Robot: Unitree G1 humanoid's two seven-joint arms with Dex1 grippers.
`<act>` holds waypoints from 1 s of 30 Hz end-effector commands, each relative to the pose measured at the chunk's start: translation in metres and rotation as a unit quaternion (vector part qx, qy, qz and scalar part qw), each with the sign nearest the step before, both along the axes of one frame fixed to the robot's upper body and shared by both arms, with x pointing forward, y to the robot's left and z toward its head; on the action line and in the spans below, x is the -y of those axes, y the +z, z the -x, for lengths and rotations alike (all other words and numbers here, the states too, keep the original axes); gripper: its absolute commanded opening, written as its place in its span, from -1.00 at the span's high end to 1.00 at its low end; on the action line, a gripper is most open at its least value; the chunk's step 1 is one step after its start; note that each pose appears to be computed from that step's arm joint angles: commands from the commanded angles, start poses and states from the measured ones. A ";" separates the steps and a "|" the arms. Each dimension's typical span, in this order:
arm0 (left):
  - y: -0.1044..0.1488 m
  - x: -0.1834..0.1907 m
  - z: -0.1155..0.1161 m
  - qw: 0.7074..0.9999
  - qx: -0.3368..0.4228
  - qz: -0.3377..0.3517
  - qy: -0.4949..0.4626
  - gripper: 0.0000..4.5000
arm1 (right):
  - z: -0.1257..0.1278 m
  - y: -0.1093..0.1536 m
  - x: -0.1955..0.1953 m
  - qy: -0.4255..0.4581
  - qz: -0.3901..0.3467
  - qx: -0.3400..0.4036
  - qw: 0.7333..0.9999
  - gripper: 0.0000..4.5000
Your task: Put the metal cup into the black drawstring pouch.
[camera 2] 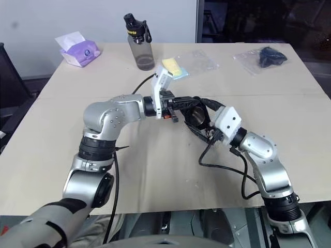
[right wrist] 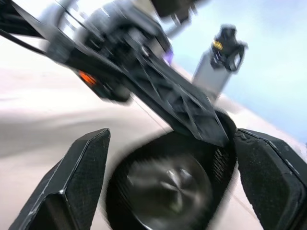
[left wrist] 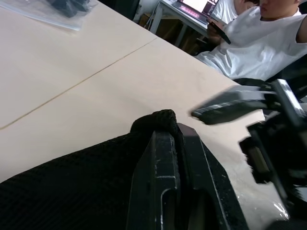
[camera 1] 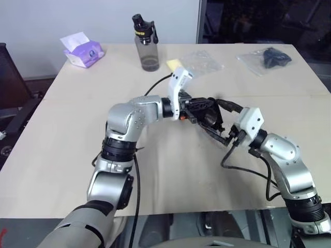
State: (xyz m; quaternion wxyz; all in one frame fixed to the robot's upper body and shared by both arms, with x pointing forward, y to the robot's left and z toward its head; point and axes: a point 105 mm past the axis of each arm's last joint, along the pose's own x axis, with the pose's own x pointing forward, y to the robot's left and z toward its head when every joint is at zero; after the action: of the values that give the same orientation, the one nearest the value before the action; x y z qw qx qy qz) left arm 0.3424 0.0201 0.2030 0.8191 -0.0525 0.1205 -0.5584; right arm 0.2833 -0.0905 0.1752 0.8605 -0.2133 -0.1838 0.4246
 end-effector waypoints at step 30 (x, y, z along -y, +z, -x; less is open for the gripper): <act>0.009 -0.006 0.001 0.999 0.031 0.019 0.024 1.00 | -0.036 -0.092 0.056 -0.214 -0.154 -0.220 0.939 0.98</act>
State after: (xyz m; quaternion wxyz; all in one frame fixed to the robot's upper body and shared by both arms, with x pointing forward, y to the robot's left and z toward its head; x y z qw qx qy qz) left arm 0.3425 0.0252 0.1953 0.8311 -0.0579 0.1217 -0.5395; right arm 0.3143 -0.1325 0.0722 0.9656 0.0037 0.0181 0.2595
